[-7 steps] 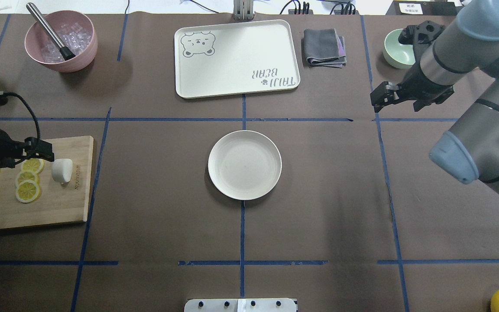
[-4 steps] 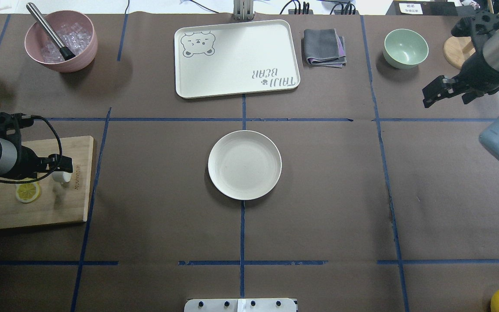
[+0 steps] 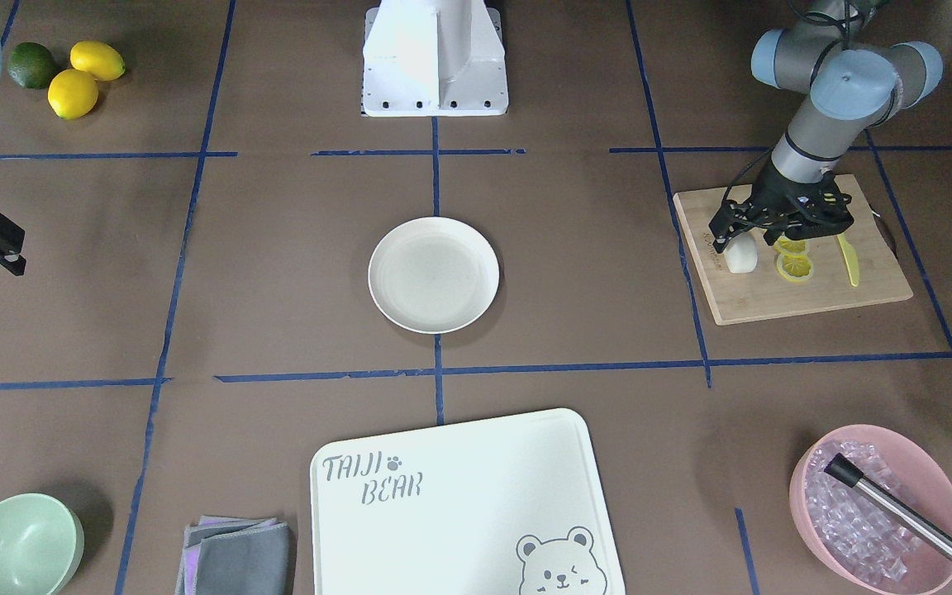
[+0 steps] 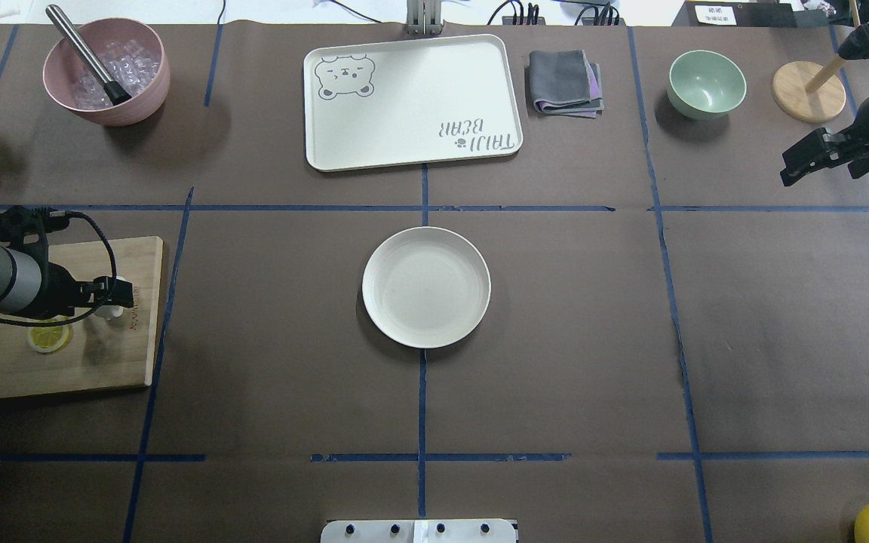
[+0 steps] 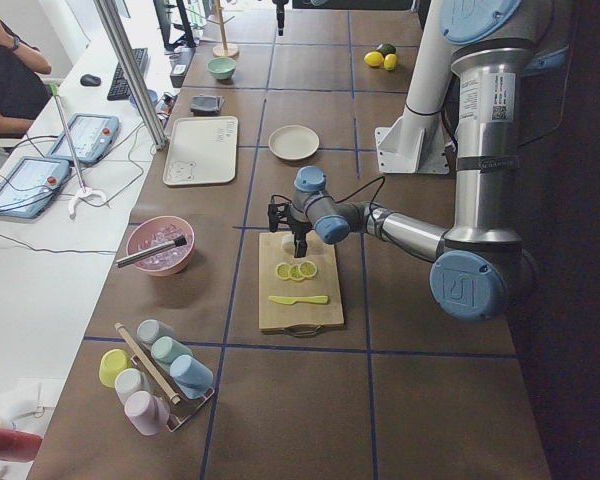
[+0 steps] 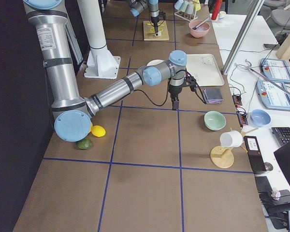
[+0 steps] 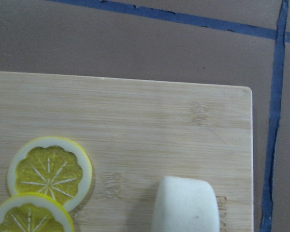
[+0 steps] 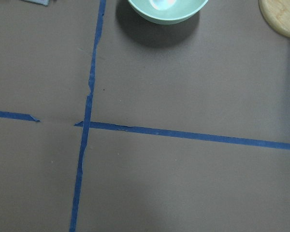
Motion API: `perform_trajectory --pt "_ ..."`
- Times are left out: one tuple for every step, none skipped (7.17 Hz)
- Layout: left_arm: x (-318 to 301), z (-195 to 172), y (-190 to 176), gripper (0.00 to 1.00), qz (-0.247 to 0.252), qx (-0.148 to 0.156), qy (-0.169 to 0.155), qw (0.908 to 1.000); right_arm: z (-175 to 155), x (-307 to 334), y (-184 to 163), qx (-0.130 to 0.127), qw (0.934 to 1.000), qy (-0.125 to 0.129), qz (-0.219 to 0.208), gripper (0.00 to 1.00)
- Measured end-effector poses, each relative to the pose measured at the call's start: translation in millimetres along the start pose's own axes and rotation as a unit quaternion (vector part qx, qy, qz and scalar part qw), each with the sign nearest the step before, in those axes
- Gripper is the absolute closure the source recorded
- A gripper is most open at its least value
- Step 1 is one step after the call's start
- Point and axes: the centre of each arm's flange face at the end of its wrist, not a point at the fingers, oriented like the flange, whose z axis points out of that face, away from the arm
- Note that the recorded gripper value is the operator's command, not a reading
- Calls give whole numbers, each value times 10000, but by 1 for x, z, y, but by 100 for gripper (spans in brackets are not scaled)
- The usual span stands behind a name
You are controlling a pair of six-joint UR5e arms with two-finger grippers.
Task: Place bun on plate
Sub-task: 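Lower the left gripper onto the white bun on the cutting board and grasp it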
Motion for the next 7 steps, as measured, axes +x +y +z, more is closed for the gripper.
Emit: perform_trajectory --pt "1 0 1 20 9 -3 7 10000 -1 1 0 4 10000 -3 6 0" --pt "3 -1 1 28 17 1 23 10000 -1 2 0 2 10000 -4 10 0" --pt "4 -2 1 37 25 5 37 10000 -1 2 0 2 10000 -4 16 0" --pt "5 -3 1 44 29 8 48 10000 -1 2 0 1 10000 -3 24 0" --pt "5 -4 1 49 32 10 54 10000 -2 2 0 3 10000 -4 26 0" --pt "5 -4 2 52 32 13 54 10000 -2 2 -1 5 10000 -4 26 0" --pt "5 -5 1 56 29 18 51 10000 -2 2 -1 5 10000 -4 26 0"
